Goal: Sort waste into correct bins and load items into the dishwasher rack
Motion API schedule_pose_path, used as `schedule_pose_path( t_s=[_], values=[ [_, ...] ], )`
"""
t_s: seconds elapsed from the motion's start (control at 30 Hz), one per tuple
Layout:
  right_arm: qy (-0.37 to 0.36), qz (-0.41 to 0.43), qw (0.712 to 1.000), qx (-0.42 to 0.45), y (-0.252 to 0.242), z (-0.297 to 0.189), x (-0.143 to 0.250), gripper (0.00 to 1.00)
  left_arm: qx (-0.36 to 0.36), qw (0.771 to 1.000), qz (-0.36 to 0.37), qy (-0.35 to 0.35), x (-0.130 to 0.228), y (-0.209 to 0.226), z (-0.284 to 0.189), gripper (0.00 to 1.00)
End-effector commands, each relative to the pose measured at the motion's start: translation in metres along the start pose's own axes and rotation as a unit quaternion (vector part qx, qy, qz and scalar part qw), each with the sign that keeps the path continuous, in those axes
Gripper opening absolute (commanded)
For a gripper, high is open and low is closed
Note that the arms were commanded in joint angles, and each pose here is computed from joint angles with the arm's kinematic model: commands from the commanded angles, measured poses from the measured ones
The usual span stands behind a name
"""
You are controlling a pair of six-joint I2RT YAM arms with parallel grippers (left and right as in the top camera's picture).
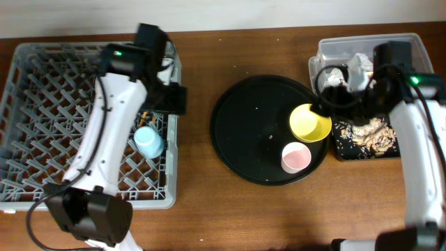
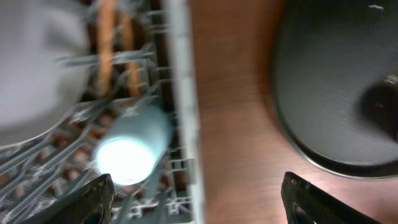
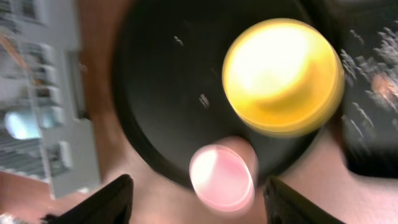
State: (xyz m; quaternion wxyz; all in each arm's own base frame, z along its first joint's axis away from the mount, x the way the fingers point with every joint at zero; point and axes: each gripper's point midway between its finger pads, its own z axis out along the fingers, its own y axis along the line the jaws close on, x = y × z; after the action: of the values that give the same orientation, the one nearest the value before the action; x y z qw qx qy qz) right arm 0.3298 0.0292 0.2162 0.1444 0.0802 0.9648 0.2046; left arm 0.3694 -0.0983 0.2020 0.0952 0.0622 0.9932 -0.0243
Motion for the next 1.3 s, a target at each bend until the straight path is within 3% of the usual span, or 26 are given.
schedule_pose_path(
  t_s=[0.0,0.1,0.23,0.47,0.57,0.6,0.67,0.8,0.83,0.93,1.0,1.03,1.13,1.17,1.27],
  values=[
    [0.032,0.033,0.992,0.12,-0.03,-0.009,0.027,0.67,0.039,0.997,0.055,-0.027,-0.002,-0.046,-0.011,0.85],
    [0.089,0.031,0.987,0.128,-0.035,0.015,0.057,0.59,0.048,0.995,0.072,-0.051,-0.01,-0.063,-0.012,0.85],
    [0.121,0.03,0.985,0.116,-0.041,0.078,0.089,0.39,0.055,0.993,0.071,-0.073,-0.021,-0.066,-0.014,0.85],
    [0.104,0.046,0.984,0.137,-0.066,0.119,0.092,0.3,0.068,0.992,0.076,-0.075,-0.021,-0.073,-0.015,0.85],
    [0.106,0.046,0.983,0.14,-0.069,0.123,0.092,0.14,0.07,0.991,0.08,-0.076,-0.02,-0.078,-0.015,0.85],
    [0.109,0.046,0.982,0.144,-0.07,0.124,0.092,0.04,0.071,0.991,0.082,-0.077,-0.02,-0.079,-0.015,0.85],
    [0.108,0.046,0.983,0.14,-0.069,0.124,0.092,0.04,0.071,0.991,0.082,-0.078,-0.021,-0.08,-0.015,0.85],
    [0.065,0.012,0.997,-0.035,0.001,0.095,0.066,0.04,0.147,0.983,0.089,-0.071,-0.017,-0.104,-0.021,0.83],
    [0.028,-0.003,0.992,-0.125,0.029,0.074,0.05,0.04,0.202,0.971,0.106,-0.067,-0.014,-0.119,-0.027,0.84],
    [-0.016,-0.042,0.958,-0.285,0.072,0.043,0.029,0.04,0.336,0.931,0.127,-0.06,-0.008,-0.141,-0.052,0.87],
    [-0.032,-0.079,0.927,-0.365,0.096,0.028,0.02,0.04,0.462,0.868,0.166,-0.078,-0.004,-0.154,-0.087,0.87],
    [-0.038,-0.097,0.91,-0.401,0.105,0.021,0.016,0.04,0.511,0.835,0.183,-0.09,-0.001,-0.157,-0.104,0.91],
    [-0.056,-0.145,0.869,-0.47,0.124,-0.001,0.009,0.04,0.604,0.757,0.216,-0.121,0.008,-0.161,-0.142,0.93],
    [-0.06,-0.153,0.86,-0.482,0.128,-0.007,0.007,0.04,0.621,0.741,0.221,-0.128,0.009,-0.163,-0.149,0.94],
    [-0.071,-0.174,0.848,-0.496,0.142,-0.016,-0.001,0.04,0.633,0.73,0.224,-0.129,0.011,-0.166,-0.154,0.95]
  ],
)
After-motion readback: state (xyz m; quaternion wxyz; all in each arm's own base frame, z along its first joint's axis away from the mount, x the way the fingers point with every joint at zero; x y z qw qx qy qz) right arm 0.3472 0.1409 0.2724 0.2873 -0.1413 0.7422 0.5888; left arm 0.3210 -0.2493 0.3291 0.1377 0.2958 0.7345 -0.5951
